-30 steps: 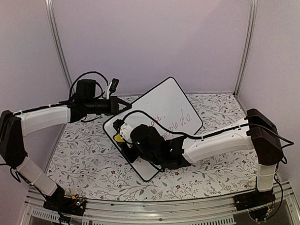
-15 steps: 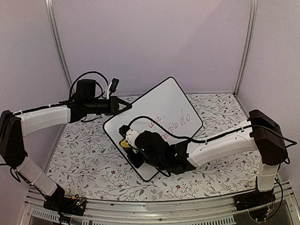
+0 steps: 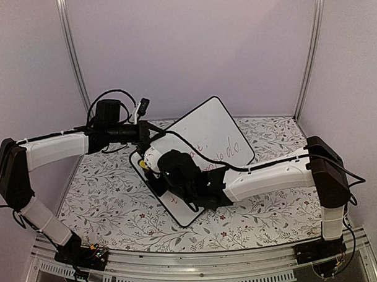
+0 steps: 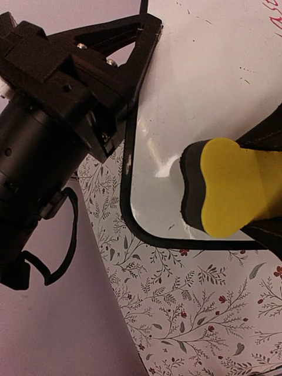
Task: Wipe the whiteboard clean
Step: Erase the whiteboard at the center of the board.
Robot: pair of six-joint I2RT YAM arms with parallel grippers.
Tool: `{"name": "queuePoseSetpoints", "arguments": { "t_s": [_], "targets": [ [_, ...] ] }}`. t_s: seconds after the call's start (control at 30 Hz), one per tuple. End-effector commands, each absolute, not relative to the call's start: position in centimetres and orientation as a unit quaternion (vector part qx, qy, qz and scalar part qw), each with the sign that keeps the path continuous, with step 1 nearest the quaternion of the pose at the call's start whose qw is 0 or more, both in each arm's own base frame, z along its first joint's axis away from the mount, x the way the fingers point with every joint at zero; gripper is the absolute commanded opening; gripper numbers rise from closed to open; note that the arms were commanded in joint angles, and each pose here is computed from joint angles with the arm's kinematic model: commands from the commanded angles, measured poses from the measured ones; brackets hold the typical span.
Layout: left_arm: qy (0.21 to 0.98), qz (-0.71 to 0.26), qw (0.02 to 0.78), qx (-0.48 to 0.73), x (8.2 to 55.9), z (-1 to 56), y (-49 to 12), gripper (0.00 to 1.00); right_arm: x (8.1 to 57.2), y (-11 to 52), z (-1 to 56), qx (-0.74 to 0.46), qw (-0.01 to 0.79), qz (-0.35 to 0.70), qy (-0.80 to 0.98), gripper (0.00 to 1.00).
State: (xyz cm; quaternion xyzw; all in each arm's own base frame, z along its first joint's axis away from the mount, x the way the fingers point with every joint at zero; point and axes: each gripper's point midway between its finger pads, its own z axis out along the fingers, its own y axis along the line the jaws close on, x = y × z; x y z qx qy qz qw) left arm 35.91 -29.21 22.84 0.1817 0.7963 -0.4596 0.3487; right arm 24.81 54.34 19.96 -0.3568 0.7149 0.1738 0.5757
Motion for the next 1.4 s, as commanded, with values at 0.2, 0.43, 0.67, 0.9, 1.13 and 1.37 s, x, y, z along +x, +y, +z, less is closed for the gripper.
{"name": "queuePoseSetpoints", "arguments": {
  "t_s": [0.2, 0.43, 0.67, 0.9, 1.13, 1.37],
  "targets": [
    [0.766, -0.475, 0.378, 0.212, 35.1, 25.5, -29.7, 0.00, 24.9, 51.9, 16.1, -0.370, 0.543, 0.151, 0.738, 0.34],
    [0.766, -0.475, 0.378, 0.212, 35.0, 25.5, -29.8, 0.00, 24.1, 49.0, 14.8, -0.357, 0.526, 0.148, 0.757, 0.34],
    [0.767, -0.474, 0.376, 0.213, 34.9, 25.3, -29.9, 0.00, 24.3, 49.0, 16.1, -0.351, 0.536, 0.152, 0.752, 0.34],
    [0.766, -0.473, 0.379, 0.214, 34.9, 25.5, -29.9, 0.00, 27.0, 50.6, 18.1, -0.350, 0.561, 0.153, 0.735, 0.34],
    [0.765, -0.474, 0.380, 0.214, 35.0, 25.7, -29.8, 0.00, 28.4, 52.5, 20.0, -0.359, 0.580, 0.157, 0.715, 0.34],
    [0.765, -0.475, 0.380, 0.213, 35.0, 25.7, -29.7, 0.00, 28.2, 52.4, 18.4, -0.365, 0.565, 0.159, 0.723, 0.34]
  ]
}}
